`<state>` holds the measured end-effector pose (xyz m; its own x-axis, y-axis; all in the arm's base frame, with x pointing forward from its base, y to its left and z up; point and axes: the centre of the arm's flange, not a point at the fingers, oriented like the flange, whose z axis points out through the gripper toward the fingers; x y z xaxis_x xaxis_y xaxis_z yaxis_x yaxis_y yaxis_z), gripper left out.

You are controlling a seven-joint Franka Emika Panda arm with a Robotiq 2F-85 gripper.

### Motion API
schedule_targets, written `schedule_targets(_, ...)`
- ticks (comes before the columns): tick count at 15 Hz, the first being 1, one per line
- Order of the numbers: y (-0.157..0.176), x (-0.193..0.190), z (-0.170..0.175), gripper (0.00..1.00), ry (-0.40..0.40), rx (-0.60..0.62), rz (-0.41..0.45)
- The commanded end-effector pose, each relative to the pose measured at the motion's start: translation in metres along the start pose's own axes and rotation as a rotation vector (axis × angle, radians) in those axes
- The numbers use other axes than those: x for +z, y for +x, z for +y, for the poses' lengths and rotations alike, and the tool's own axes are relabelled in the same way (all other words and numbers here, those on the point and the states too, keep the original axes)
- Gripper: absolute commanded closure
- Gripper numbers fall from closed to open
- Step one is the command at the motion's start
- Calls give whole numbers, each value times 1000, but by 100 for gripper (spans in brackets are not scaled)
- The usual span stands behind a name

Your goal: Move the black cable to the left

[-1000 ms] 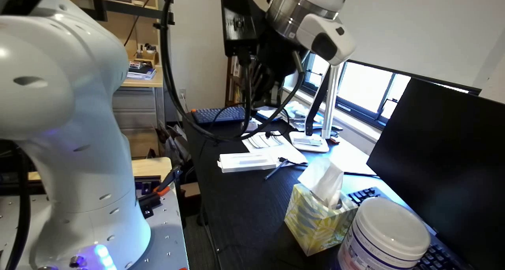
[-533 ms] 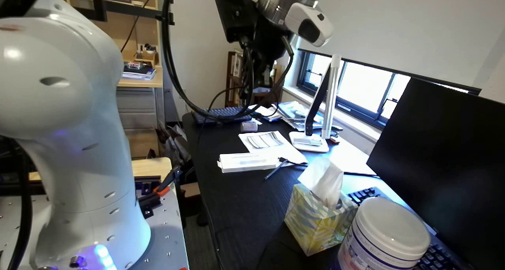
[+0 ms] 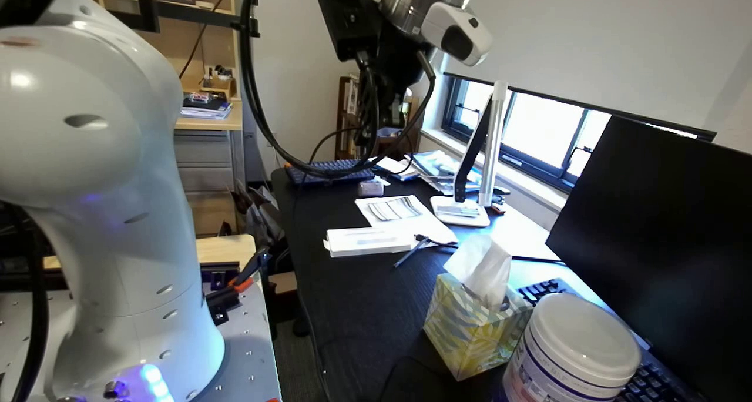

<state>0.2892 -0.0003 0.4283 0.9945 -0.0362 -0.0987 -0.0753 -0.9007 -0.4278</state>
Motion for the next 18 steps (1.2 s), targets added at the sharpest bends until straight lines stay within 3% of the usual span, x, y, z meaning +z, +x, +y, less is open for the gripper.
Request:
schedule_targets(1,31,33,-53,99,-33,-106,-17)
schedule_targets(4,50,72,-116,99,-82,-234,5)
schedule_targets(7,71,98,-162,99,-165,-345,88)
schedule_targets(10,98,114,-172,99,-197,-375,127)
schedule_targets(11,66,103,-164,99,-176,-385,127)
schedule_targets(12,73,109,-164,95,-178,-380,117)
schedule_targets(16,72,106,-164,99,-174,-380,120)
schedule_targets(18,83,117,-165,99,-210,-371,237)
